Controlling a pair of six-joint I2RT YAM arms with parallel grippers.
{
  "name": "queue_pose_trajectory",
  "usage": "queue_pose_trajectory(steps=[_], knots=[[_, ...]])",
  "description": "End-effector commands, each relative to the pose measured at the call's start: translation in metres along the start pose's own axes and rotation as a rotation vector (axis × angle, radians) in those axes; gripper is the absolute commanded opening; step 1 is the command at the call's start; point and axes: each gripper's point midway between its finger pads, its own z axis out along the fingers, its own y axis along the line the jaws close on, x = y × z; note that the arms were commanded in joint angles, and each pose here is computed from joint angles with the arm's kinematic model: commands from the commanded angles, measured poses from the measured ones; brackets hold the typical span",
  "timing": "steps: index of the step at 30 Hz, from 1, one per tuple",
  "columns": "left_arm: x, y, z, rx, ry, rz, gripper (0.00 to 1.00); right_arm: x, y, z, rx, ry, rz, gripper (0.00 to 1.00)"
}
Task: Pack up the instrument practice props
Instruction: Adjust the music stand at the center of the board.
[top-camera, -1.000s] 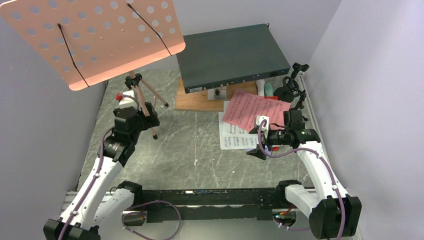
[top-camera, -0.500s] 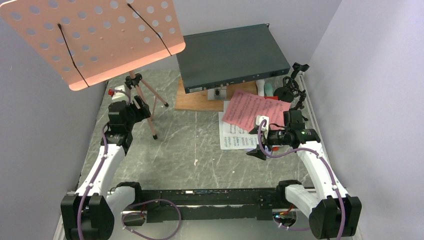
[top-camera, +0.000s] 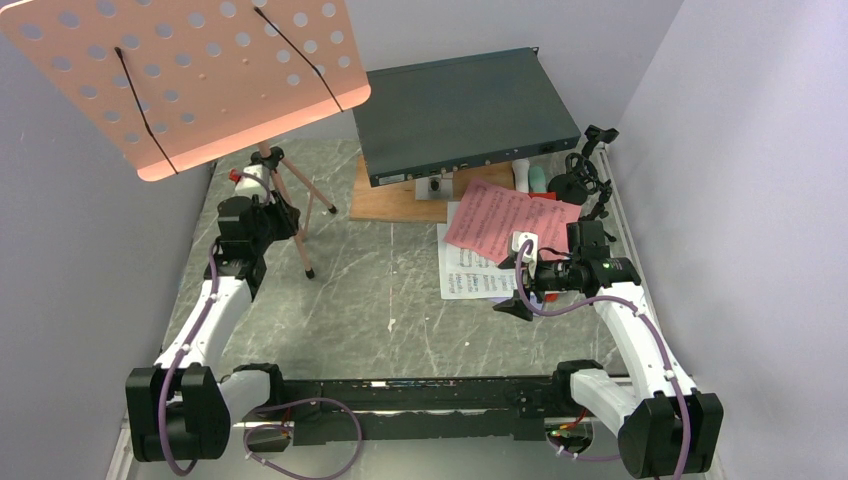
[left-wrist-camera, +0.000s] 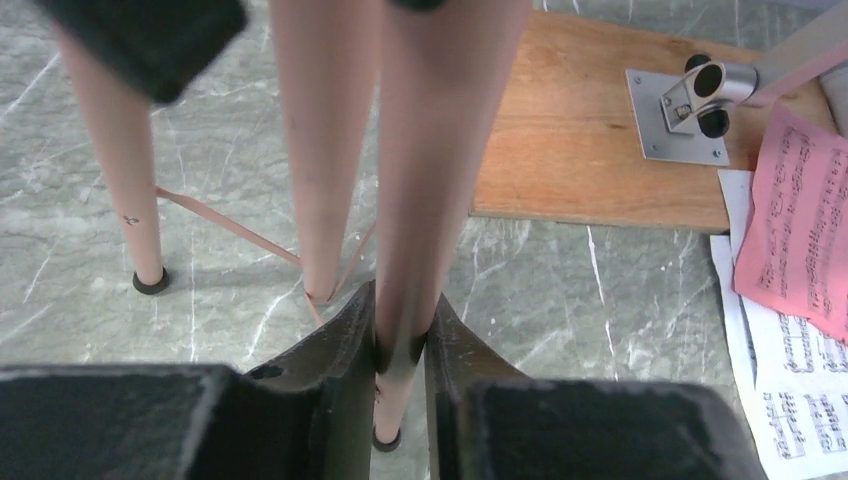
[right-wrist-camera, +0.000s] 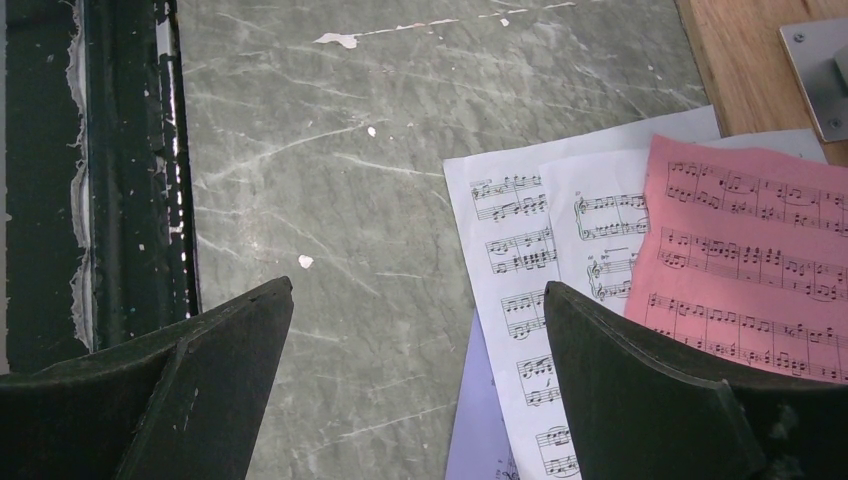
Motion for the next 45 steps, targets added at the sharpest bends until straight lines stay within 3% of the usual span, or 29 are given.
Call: queue_pose_trajectory(steps=[1,7,29,34,45], knots=[[-0.025,-0.008,-0.013,0.02,-0.026,0.027,0.16,-0.009,0.003,0.0,-0.021,-0.041,-0.027,0.99],[-0.012,-0.013,-0.029,0.039,0.048,0.027,0.06,-0.009,0.004,0.0,-0.023,-0.043,-0.028,0.99],[0.005,-0.064,-0.048,0.322,0.19,-0.021,0.05,-0.008,0.004,0.0,-0.023,-0.042,-0.021,1.0],[0.012,-0.061,-0.052,0.302,0.21,-0.026,0.1,-0.008,0.004,0.001,-0.024,-0.042,-0.021,1.0],[0.02,-0.062,-0.062,0.304,0.247,-0.031,0.35,-0.007,0.003,0.001,-0.025,-0.041,-0.016,1.0]])
